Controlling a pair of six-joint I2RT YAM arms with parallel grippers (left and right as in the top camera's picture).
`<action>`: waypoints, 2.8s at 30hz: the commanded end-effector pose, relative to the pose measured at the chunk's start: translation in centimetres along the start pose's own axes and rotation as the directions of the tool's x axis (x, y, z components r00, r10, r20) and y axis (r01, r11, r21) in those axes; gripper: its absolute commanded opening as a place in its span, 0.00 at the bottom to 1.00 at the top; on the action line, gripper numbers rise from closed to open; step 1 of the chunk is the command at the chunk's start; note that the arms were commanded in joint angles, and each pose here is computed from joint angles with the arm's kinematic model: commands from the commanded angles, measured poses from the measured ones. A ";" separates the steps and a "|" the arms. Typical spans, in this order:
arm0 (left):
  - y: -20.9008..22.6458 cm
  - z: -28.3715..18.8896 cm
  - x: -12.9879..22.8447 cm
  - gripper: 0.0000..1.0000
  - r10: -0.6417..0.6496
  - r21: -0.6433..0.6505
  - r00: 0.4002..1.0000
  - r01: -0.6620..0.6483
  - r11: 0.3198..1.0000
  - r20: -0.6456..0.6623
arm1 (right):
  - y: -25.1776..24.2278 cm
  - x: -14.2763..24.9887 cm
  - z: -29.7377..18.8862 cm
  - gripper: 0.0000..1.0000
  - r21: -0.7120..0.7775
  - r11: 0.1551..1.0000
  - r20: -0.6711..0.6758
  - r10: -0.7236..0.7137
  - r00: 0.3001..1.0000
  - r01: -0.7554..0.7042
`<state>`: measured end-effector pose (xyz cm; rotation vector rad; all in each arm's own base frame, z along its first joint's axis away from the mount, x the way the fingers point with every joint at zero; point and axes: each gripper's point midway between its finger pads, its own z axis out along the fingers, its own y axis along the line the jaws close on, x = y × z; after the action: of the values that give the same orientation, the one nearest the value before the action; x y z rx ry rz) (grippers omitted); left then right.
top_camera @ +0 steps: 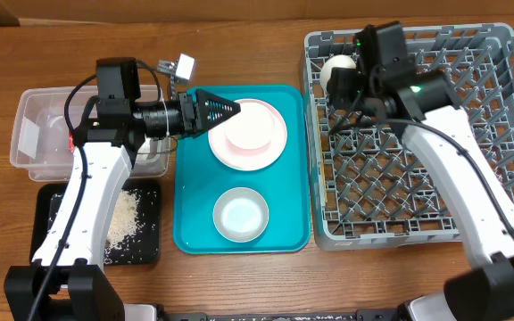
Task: Sort waste into correct bins and load items into the dishwasher
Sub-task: 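Carry the white cup with the right gripper into the dish rack and release, then move the right gripper to the pink-rimmed bowl on the plate and grasp it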
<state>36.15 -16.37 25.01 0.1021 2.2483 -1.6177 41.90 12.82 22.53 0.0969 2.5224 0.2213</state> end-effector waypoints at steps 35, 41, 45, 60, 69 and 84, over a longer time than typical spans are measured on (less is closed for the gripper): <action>3.0 -0.2 -0.3 0.71 0.043 -0.166 0.999 -0.037 0.985 0.033 | -3.2 2.9 8.0 0.57 0.182 0.982 -0.101 -0.035 0.994 0.053; 3.0 -0.2 -0.4 0.72 0.048 -0.165 0.998 -0.042 0.985 0.035 | -3.2 3.1 8.0 0.87 0.184 0.981 -0.109 -0.035 0.993 0.055; 2.9 -0.2 -0.6 0.83 0.061 -0.163 0.997 -0.053 0.985 0.041 | -3.2 3.0 8.0 0.96 0.183 0.982 -0.103 -0.035 0.994 0.053; 1.3 -12.5 -4.9 0.98 0.274 -0.641 0.840 0.111 0.759 0.469 | 8.4 3.7 2.1 0.86 -0.371 0.926 -0.227 -0.169 0.959 0.076; 3.9 -17.7 -2.3 1.00 0.299 -0.792 0.808 0.302 0.530 0.508 | 15.3 7.1 1.9 0.86 -0.406 0.879 -0.154 -0.333 0.930 0.248; 7.8 -16.4 -1.9 1.00 0.200 -0.813 0.861 0.331 0.479 0.468 | 19.4 11.7 8.3 0.38 -0.227 0.851 -0.052 -0.495 0.867 0.473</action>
<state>35.45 1.38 23.50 -0.6088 2.3186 -0.2308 36.56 35.31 14.90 -0.6678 2.5021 0.4067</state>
